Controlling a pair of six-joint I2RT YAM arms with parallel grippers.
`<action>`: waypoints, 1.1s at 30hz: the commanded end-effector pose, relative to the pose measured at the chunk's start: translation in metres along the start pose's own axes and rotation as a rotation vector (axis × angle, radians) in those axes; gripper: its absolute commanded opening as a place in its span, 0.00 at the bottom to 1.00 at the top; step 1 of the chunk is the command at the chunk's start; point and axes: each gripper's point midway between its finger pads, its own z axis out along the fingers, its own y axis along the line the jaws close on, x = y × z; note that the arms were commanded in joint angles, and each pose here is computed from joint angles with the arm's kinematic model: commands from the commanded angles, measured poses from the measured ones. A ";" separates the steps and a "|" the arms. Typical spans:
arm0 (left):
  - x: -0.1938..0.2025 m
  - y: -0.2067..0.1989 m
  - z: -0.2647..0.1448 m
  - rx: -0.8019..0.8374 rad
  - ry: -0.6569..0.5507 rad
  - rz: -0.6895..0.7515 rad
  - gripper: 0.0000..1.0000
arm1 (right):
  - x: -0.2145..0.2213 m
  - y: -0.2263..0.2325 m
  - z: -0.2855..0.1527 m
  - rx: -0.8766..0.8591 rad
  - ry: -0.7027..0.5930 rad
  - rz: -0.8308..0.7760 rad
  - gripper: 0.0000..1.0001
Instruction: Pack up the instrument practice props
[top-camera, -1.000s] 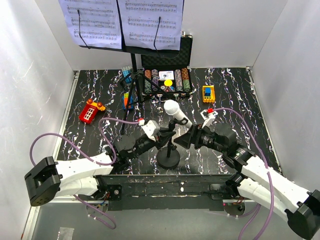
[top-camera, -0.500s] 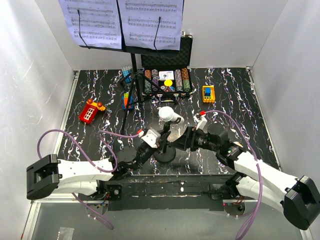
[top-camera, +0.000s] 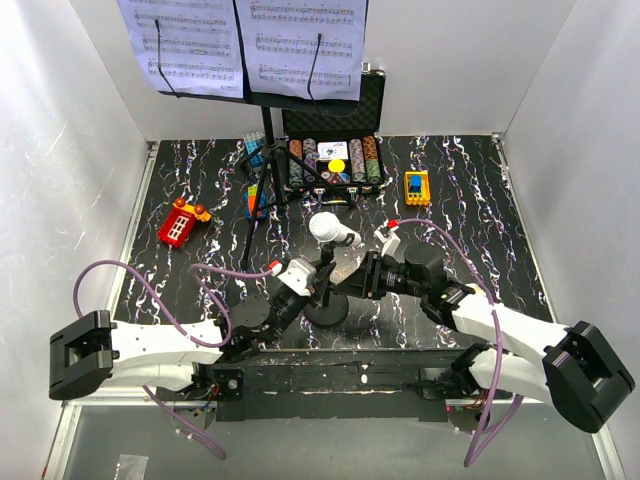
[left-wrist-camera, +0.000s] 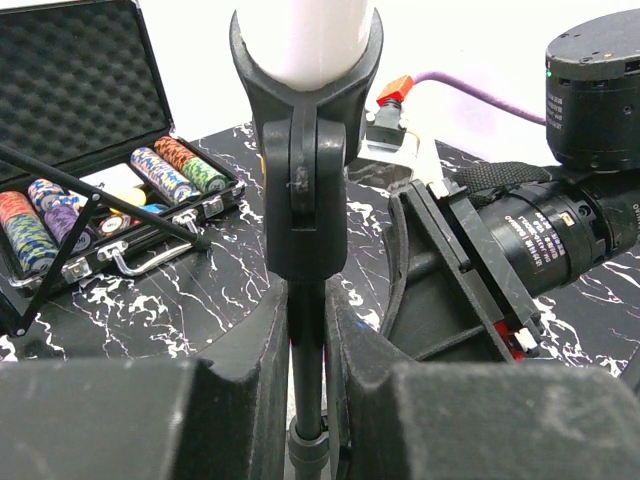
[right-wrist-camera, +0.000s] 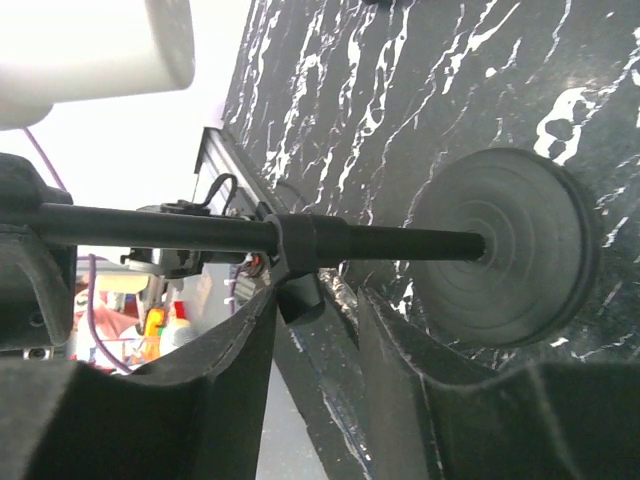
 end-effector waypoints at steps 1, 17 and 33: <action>0.014 0.006 -0.007 -0.017 0.047 0.042 0.00 | -0.013 0.021 0.005 -0.095 -0.032 -0.032 0.44; 0.020 0.013 -0.013 -0.061 0.094 0.040 0.00 | -0.009 0.018 0.009 -0.102 -0.020 -0.195 0.01; 0.043 0.010 -0.014 -0.104 0.178 0.090 0.00 | -0.028 -0.036 -0.015 0.410 -0.219 -0.839 0.01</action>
